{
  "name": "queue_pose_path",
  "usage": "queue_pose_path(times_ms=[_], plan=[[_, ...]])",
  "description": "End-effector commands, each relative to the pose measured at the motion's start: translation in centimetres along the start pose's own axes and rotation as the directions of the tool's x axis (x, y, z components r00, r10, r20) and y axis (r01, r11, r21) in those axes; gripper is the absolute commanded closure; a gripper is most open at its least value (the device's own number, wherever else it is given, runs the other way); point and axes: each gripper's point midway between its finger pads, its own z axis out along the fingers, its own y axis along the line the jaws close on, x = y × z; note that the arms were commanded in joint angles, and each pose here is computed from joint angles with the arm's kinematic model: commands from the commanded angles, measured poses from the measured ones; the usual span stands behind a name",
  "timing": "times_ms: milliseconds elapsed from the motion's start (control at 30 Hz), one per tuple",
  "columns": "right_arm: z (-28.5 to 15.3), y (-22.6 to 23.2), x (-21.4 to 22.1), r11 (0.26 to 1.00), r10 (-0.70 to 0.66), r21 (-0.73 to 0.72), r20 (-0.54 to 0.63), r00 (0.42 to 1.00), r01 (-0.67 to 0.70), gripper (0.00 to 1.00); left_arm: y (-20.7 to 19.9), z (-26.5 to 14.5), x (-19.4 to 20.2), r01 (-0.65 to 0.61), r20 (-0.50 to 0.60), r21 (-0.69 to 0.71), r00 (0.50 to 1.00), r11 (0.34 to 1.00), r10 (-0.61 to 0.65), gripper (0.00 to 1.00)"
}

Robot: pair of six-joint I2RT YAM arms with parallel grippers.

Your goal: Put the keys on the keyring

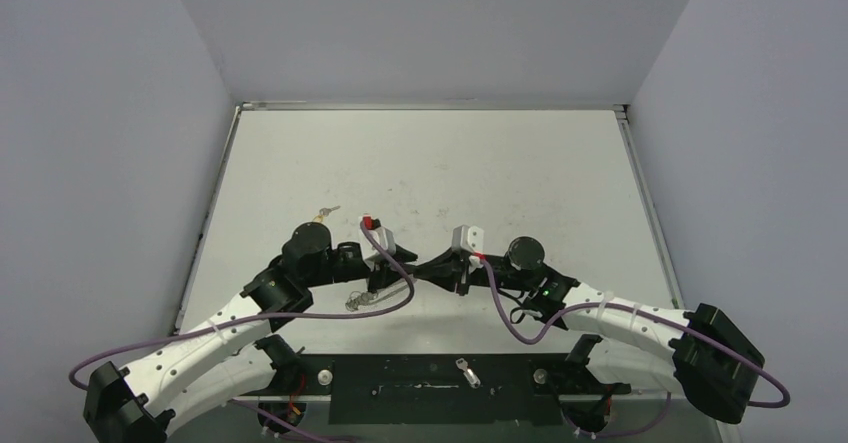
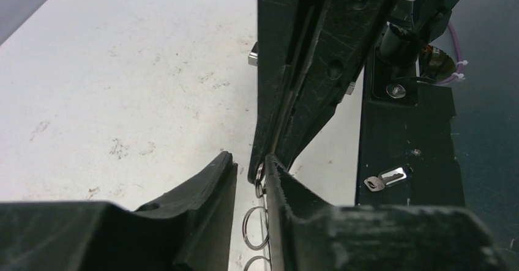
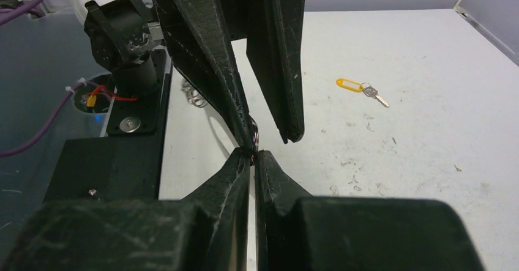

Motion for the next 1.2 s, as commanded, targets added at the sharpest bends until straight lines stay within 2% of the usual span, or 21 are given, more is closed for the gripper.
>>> queue_pose_path(times_ms=[0, 100, 400, 733, 933, 1167], plan=[[-0.4, -0.3, -2.1, 0.995, -0.1, 0.017, 0.069, 0.993, 0.099, 1.0, -0.6, -0.5, -2.7, -0.068, 0.103, 0.012, 0.992, 0.998, 0.066, 0.69], [-0.7, 0.1, -1.8, 0.994, -0.112, -0.008, 0.057, 0.992, 0.113, 1.0, -0.7, -1.2, -2.6, -0.085, 0.111, -0.007, 0.99, 0.996, 0.085, 0.62], [-1.4, 0.8, -1.6, 0.984, -0.169, -0.046, 0.014, 0.986, 0.169, 1.0, -1.1, -2.5, -0.5, -0.072, 0.065, -0.024, 0.995, 0.997, 0.073, 0.62], [-1.6, 1.2, -2.0, 0.979, -0.188, -0.082, -0.006, 0.982, 0.187, 1.0, -0.5, -2.3, 0.5, -0.044, 0.031, -0.059, 0.998, 0.997, 0.046, 0.67], [-1.5, 1.4, -2.3, 0.979, -0.178, -0.098, -0.013, 0.984, 0.176, 1.0, -0.9, -1.5, -0.1, -0.089, 0.058, -0.002, 0.994, 0.996, 0.089, 0.67], [-1.5, 1.7, -2.6, 0.978, -0.176, -0.116, -0.006, 0.984, 0.174, 1.0, -0.1, -0.1, 0.8, -0.152, 0.029, 0.016, 0.988, 0.988, 0.151, 0.72]])
